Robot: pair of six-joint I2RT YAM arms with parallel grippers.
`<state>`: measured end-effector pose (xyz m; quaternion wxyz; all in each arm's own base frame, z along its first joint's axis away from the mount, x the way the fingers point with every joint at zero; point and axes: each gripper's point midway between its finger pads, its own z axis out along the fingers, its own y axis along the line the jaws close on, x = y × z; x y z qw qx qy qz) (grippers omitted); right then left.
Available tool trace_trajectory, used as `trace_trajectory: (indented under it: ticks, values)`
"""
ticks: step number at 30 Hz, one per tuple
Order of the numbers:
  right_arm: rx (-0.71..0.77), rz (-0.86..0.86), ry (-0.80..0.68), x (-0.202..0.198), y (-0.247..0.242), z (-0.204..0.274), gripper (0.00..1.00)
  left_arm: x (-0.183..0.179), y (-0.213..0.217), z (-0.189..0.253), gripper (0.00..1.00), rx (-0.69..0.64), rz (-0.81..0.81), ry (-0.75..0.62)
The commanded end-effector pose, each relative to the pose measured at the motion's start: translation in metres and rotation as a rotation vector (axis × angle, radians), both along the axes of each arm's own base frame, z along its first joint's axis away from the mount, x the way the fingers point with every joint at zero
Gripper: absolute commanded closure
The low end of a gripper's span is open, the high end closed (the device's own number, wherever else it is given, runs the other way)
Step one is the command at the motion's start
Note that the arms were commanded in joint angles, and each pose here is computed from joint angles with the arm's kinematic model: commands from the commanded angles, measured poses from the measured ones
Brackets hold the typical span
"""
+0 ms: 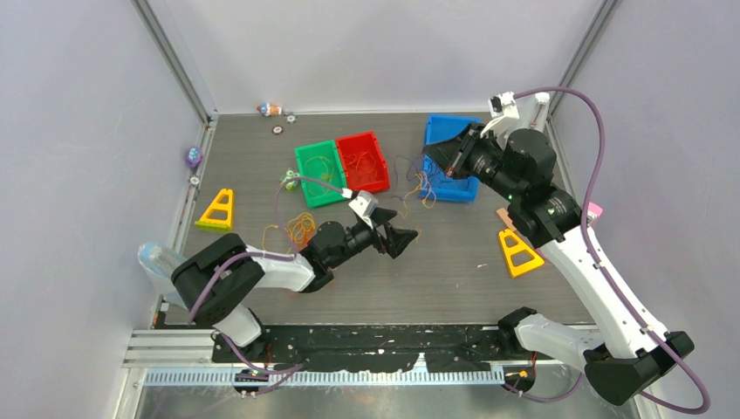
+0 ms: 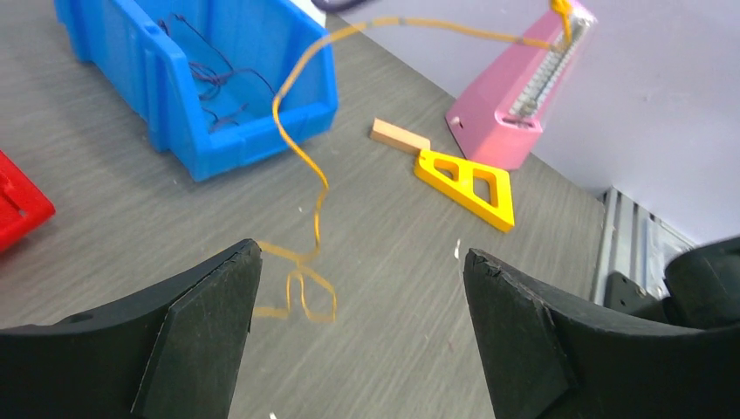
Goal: Untangle the cables
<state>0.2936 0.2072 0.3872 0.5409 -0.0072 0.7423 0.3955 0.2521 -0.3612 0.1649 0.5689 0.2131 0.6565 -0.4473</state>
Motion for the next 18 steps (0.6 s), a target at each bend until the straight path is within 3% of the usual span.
trace_trajectory:
  ticks: [1, 5, 7, 8, 10, 11, 15, 18]
  values:
    - [0.093, 0.018, -0.115, -0.014, -0.003, 0.054, 0.95, 0.022, -0.007, 0.048, 0.14, -0.113, 0.070, -0.133]
    - [0.119, 0.032, -0.120, -0.019, -0.002, 0.061, 0.95, 0.032, -0.015, 0.047, 0.24, -0.073, 0.084, -0.163]
    - [0.136, 0.030, -0.122, -0.021, -0.002, 0.065, 0.95, 0.037, -0.020, 0.044, 0.37, -0.056, 0.082, -0.165]
    - [0.141, 0.028, -0.123, -0.021, -0.003, 0.066, 0.94, 0.038, -0.023, 0.042, 0.51, -0.054, 0.081, -0.163]
    - [0.138, 0.009, -0.136, -0.023, -0.008, 0.069, 0.95, 0.041, -0.025, 0.040, 0.94, -0.055, 0.083, -0.152]
    - [0.129, -0.026, -0.135, -0.021, -0.014, 0.068, 0.95, 0.040, -0.024, 0.037, 1.00, -0.061, 0.084, -0.135]
    - [0.031, -0.252, -0.161, -0.006, -0.054, 0.059, 0.95, 0.038, 0.004, 0.028, 1.00, -0.075, 0.172, -0.082]
    - [-0.131, -0.523, -0.165, 0.013, -0.104, 0.044, 0.95, 0.030, 0.039, 0.019, 1.00, -0.082, 0.215, -0.019]
